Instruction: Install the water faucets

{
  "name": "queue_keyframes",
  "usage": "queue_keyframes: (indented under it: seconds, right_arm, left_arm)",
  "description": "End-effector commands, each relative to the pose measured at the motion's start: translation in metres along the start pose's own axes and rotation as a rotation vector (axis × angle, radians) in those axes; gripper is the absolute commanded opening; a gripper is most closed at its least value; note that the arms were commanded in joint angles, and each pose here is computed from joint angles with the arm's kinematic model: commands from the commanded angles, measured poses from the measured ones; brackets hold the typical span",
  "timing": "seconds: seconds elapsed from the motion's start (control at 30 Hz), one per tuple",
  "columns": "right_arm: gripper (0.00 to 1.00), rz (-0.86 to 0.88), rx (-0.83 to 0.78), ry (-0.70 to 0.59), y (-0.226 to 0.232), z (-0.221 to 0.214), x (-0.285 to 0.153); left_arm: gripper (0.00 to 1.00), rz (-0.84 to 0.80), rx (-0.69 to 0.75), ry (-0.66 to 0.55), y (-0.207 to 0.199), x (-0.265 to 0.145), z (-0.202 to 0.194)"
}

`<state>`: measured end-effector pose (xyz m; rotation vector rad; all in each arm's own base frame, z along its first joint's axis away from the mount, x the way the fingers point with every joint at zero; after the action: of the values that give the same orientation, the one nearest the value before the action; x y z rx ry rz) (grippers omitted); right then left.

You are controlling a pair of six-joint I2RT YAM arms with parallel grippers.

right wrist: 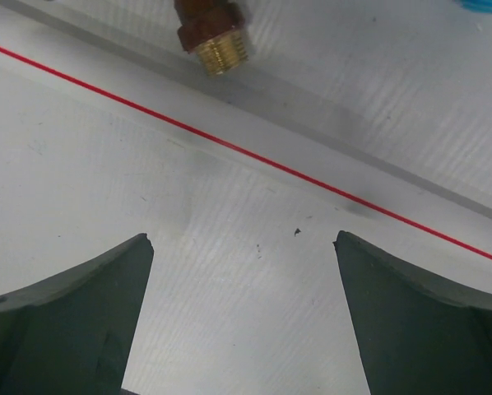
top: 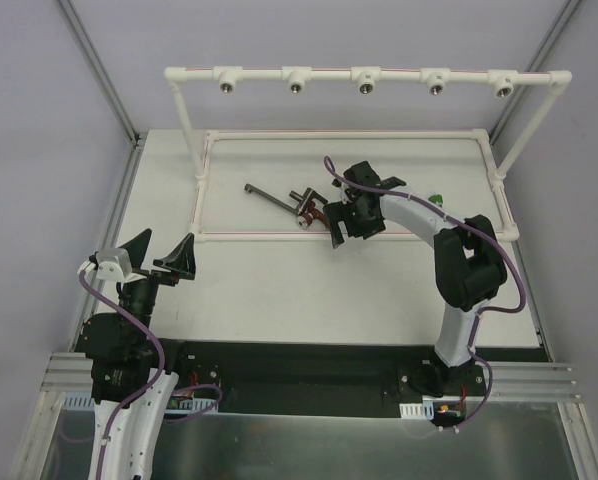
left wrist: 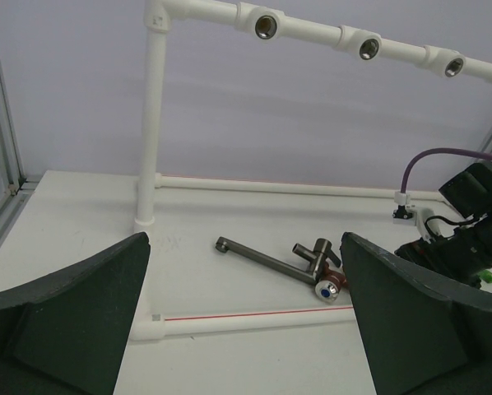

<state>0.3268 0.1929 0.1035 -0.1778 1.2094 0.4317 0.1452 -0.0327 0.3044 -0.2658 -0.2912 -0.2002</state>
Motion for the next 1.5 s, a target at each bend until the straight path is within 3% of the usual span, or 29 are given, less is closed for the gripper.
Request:
queue_keyframes:
  seconds: [0.0,0.23,0.5,0.97,1.47]
  right_arm:
    - [0.96,0.122,-0.084,-0.036,0.011,0.006,0.001]
    - [0.96,0.163,-0.131,-0.04,0.014,0.002,0.01]
    - [0.96,0.053,-0.178,-0.155,-0.001,0.021,-0.009]
    - [0.96,0.072,-0.187,-0.102,-0.009,0.021,0.018]
    - [0.96,0.242,-0.232,-0.042,0.056,-0.013,0.014]
  left_arm:
    - [0.99,-0.059,0.015,-0.213,-0.012,-0.031,0.042]
    - [0.99,-0.057,0.016,-0.21,-0.012,-0.03,0.041]
    - [0.99,-0.056,0.016,-0.207,-0.012,-0.03,0.041]
    - [0.99,-0.056,0.019,-0.204,-0.012,-0.029,0.04]
    - [0.99,-0.059,0.019,-0.2,-0.012,-0.029,0.039]
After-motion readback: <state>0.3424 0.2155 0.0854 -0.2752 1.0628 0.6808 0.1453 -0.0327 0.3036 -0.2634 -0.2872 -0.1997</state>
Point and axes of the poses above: each gripper's point midway between its finger pads, its own x axis out along the fingers, its own y axis along the line the jaws close on, z = x × y, the point moved 5 cm from there along -x, back along the fingers, and after that the axes turned 1 degree about -x, right-handed, at the moved point
